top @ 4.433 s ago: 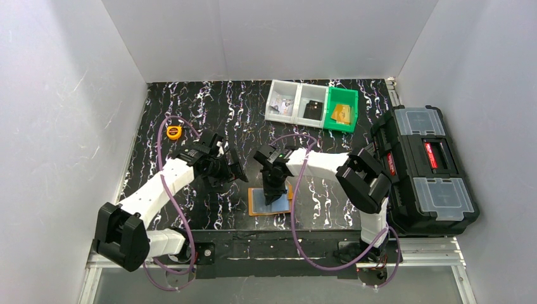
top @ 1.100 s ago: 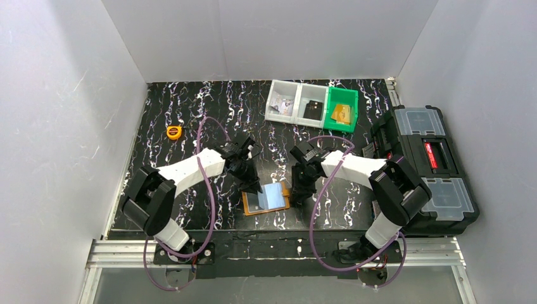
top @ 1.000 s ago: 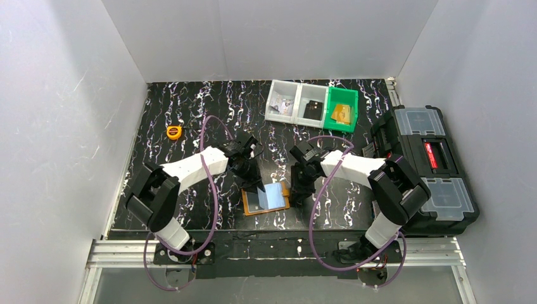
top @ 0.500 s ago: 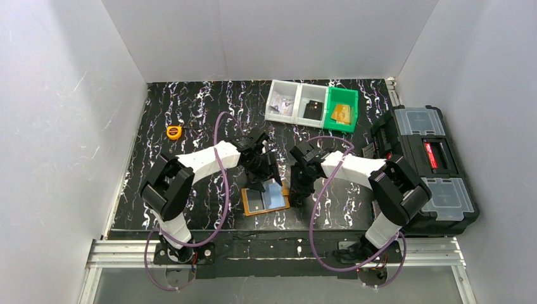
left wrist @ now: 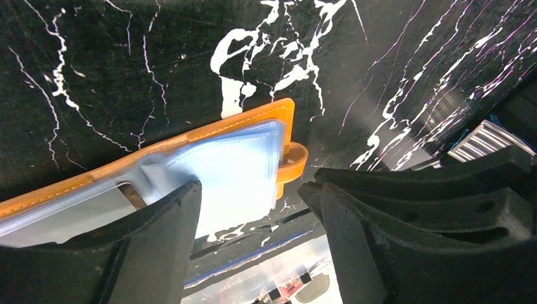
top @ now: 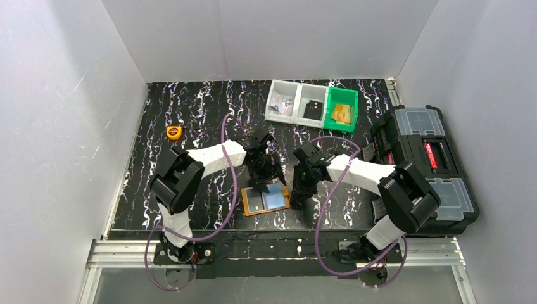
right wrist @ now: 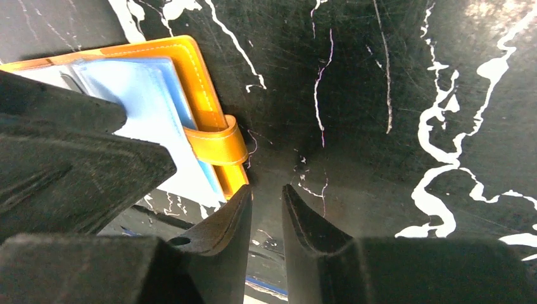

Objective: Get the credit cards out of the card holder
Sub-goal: Remove the credit card from the card holder.

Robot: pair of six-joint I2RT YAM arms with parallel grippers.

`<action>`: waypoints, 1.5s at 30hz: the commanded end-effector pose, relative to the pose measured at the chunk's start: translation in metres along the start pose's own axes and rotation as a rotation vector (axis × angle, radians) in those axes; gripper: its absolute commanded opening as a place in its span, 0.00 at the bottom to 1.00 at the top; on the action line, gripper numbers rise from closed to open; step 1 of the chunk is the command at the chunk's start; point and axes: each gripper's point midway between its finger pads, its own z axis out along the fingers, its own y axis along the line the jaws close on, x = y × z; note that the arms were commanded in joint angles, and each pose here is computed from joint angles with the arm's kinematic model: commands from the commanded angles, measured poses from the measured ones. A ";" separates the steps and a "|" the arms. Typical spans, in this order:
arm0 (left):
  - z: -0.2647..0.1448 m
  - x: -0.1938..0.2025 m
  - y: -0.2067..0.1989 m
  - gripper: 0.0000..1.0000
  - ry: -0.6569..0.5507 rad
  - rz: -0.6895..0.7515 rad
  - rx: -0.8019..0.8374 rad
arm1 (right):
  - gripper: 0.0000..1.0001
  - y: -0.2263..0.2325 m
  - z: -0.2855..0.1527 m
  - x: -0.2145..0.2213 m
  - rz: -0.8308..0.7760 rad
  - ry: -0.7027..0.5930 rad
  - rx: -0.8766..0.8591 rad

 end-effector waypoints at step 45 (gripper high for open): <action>-0.092 0.004 0.109 0.64 -0.224 -0.073 -0.115 | 0.50 0.113 -0.037 0.000 -0.274 -0.031 -0.107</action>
